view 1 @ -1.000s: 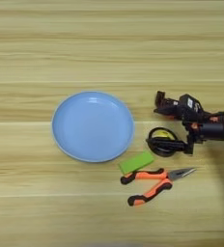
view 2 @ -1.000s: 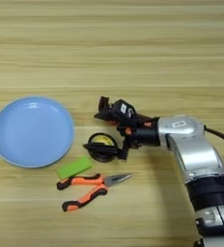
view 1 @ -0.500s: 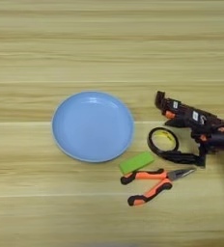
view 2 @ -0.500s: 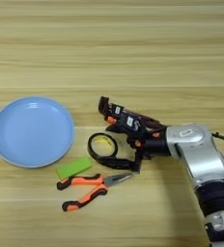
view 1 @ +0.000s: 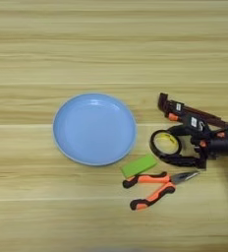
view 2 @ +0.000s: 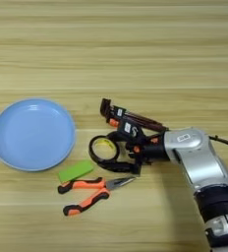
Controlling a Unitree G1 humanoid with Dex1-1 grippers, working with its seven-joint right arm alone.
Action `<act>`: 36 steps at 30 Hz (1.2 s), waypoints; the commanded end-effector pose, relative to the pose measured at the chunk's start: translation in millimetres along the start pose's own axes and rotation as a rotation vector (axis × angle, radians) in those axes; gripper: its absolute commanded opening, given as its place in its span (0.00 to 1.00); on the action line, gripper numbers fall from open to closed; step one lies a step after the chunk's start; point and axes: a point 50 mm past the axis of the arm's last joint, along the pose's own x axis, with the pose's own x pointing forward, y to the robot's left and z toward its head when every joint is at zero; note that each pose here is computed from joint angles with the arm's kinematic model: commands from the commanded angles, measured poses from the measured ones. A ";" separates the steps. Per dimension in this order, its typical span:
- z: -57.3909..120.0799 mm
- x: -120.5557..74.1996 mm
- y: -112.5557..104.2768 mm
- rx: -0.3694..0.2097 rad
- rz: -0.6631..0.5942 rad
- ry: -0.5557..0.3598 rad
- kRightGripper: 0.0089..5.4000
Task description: Move the objects on the table
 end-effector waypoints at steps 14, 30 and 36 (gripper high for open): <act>73.9 -14.2 -13.9 -0.185 -0.109 -0.218 0.75; 116.0 27.4 -3.2 -0.271 -0.035 -0.268 0.75; 124.4 55.0 9.6 -0.280 0.054 -0.268 0.75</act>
